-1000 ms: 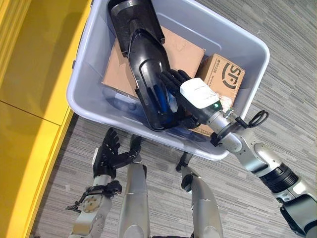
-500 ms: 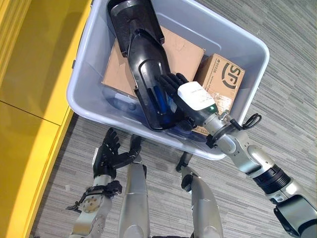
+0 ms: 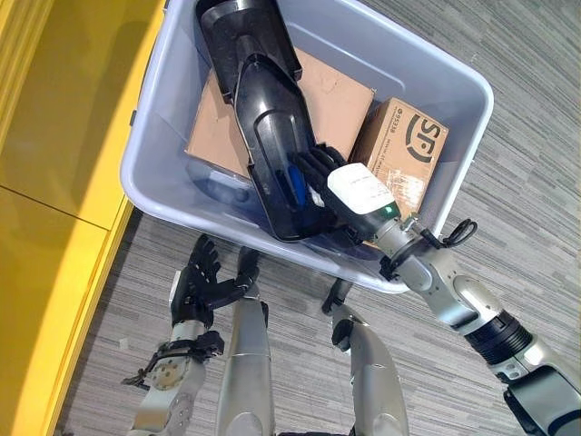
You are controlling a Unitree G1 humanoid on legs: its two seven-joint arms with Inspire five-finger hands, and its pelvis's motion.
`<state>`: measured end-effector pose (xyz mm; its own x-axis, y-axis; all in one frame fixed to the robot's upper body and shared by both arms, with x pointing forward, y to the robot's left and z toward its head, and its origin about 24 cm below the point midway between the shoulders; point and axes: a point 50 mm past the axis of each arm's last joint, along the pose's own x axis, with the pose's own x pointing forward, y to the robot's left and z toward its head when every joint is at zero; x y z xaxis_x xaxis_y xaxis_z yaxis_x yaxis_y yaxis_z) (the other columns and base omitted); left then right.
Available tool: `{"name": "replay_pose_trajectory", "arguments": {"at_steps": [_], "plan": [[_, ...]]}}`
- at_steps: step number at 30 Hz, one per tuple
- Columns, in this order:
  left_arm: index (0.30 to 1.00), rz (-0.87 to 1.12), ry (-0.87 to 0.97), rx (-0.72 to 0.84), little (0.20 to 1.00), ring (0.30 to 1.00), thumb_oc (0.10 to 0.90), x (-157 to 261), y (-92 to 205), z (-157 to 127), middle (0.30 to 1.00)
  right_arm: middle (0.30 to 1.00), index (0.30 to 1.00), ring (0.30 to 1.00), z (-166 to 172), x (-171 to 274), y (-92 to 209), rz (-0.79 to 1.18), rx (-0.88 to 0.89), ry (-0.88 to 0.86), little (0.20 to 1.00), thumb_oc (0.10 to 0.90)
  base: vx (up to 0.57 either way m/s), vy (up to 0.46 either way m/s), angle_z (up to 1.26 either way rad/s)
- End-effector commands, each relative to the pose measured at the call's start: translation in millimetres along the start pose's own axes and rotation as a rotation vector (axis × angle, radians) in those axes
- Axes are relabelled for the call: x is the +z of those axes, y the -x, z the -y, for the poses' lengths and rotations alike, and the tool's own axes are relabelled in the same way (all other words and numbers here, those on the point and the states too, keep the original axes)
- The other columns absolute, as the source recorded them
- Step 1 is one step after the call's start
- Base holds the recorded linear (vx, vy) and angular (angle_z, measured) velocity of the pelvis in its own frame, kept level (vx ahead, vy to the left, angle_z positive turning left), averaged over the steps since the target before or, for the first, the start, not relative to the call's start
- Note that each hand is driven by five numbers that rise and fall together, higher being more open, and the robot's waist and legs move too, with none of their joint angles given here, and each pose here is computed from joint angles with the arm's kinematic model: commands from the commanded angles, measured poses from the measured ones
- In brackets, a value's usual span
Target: Move parts from the plastic box to the shelf.
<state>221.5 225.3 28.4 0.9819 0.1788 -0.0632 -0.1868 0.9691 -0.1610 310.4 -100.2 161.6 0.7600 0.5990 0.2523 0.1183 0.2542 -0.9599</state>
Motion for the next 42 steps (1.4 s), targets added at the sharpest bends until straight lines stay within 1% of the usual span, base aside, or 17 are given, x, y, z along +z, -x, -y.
{"name": "replay_pose_trajectory", "arguments": {"at_steps": [1, 4, 8, 15, 26, 29, 35, 42], "plan": [[1.0, 0.131, -0.038, -0.011, 1.0, 1.0, 0.9, 23.6, 10.3, -2.2, 1.0, 1.0, 1.0, 1.0, 24.3, 24.0, -2.5, 0.147, -0.104, 0.046, 1.0, 0.9, 0.0, 0.0, 0.0], [1.0, 0.131, -0.038, -0.012, 1.0, 1.0, 0.9, 23.6, 10.5, -2.1, 1.0, 1.0, 1.0, 1.0, 23.2, 23.8, -0.3, 0.145, -0.1, 0.042, 1.0, 0.9, 0.0, 0.0, 0.0], [1.0, 0.131, -0.04, -0.004, 1.0, 1.0, 0.9, 23.8, 10.0, -3.0, 1.0, 1.0, 1.0, 1.0, 32.3, 26.9, 8.5, 0.163, -0.142, 0.034, 1.0, 0.9, 0.0, 0.0, 0.0], [1.0, 0.135, -0.034, -0.005, 1.0, 1.0, 0.9, 25.0, 10.5, -2.3, 1.0, 1.0, 1.0, 1.0, 36.3, 28.3, 15.5, 0.168, -0.169, 0.015, 1.0, 0.9, 0.0, 0.0, 0.0], [1.0, 0.14, -0.042, 0.004, 1.0, 1.0, 0.9, 26.0, 11.0, -3.4, 1.0, 1.0, 1.0, 1.0, 38.2, 30.7, 11.0, 0.168, -0.199, 0.022, 1.0, 0.9, 0.0, 0.0, 0.0], [1.0, 0.143, -0.046, 0.012, 1.0, 1.0, 0.9, 26.6, 10.9, -4.8, 1.0, 1.0, 1.0, 1.0, 41.5, 27.9, 8.7, 0.159, -0.211, 0.078, 1.0, 0.9, 0.0, 0.0, 0.0], [1.0, 0.143, -0.049, 0.013, 1.0, 1.0, 0.9, 26.7, 11.2, -4.7, 1.0, 1.0, 1.0, 1.0, 46.7, 29.3, 11.2, 0.168, -0.236, 0.106, 1.0, 0.9, 0.0, 0.0, 0.0], [1.0, 0.149, -0.057, 0.016, 1.0, 1.0, 0.9, 28.4, 10.2, -5.5, 1.0, 1.0, 1.0, 1.0, 52.4, 35.2, 15.0, 0.203, -0.246, 0.185, 1.0, 0.9, 0.0, 0.0, 0.0]]}}
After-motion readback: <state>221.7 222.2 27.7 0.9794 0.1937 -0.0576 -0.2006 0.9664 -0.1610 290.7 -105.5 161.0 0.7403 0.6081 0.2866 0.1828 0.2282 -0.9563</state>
